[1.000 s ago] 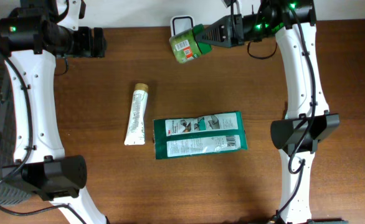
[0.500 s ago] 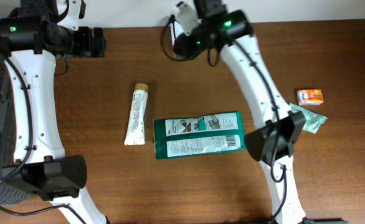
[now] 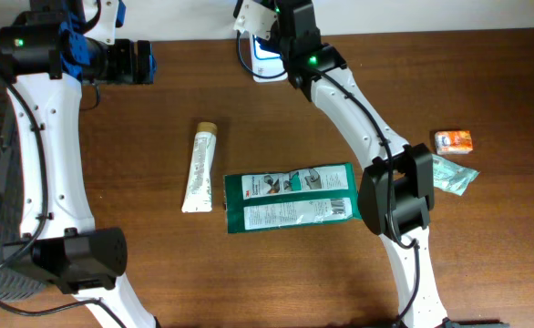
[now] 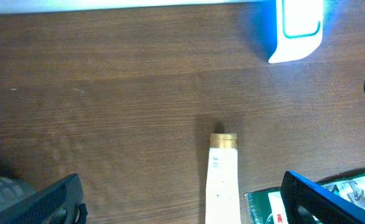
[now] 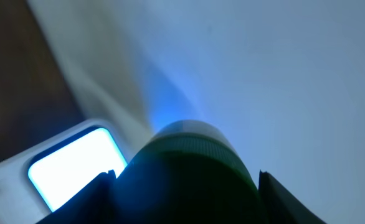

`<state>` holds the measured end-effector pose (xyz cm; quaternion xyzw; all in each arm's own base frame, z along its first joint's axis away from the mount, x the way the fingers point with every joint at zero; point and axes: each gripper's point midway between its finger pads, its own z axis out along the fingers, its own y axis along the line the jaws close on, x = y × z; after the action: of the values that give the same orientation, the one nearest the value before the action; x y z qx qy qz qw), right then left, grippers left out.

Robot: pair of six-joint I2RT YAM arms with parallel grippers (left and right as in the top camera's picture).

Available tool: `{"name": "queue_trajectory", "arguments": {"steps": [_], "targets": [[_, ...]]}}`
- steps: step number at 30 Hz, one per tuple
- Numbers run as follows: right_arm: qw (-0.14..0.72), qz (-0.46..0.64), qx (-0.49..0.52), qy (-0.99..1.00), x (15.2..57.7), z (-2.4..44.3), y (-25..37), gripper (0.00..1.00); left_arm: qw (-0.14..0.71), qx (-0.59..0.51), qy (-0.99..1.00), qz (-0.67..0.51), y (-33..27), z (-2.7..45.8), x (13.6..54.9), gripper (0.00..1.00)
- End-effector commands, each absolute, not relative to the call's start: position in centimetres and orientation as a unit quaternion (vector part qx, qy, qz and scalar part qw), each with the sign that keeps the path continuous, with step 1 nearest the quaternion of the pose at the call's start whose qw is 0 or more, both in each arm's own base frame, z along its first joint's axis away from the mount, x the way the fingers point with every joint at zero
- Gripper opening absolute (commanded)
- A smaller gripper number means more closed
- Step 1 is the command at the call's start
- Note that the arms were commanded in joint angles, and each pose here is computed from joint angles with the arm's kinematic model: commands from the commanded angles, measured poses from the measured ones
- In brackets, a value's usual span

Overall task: Scan the item barcode
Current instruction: 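Lift the green jar and hold it before the white scanner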

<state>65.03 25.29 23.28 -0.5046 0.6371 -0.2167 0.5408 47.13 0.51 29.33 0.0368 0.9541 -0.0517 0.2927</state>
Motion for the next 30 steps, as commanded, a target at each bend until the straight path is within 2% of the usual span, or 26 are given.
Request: {"name": "queue_trajectory", "arguments": {"steps": [1,8,16,30], "targets": [[0.572,-0.228,-0.525,0.588,65.6,24.8,25.7,0.49,0.3,0.047,0.951,-0.053,0.3,29.9,47.0,0.99],[0.571,-0.239,-0.531,0.579,67.0,22.8,24.5,0.51,0.3,0.047,0.951,-0.053,0.3,29.9,47.0,0.99],[0.527,-0.212,-0.564,0.6,66.1,19.5,24.6,0.51,0.3,0.047,0.951,-0.053,0.3,29.9,47.0,0.99],[0.535,-0.209,-0.567,0.591,65.7,20.6,25.4,0.51,0.3,0.047,0.951,-0.053,0.3,29.9,47.0,0.99]]}}
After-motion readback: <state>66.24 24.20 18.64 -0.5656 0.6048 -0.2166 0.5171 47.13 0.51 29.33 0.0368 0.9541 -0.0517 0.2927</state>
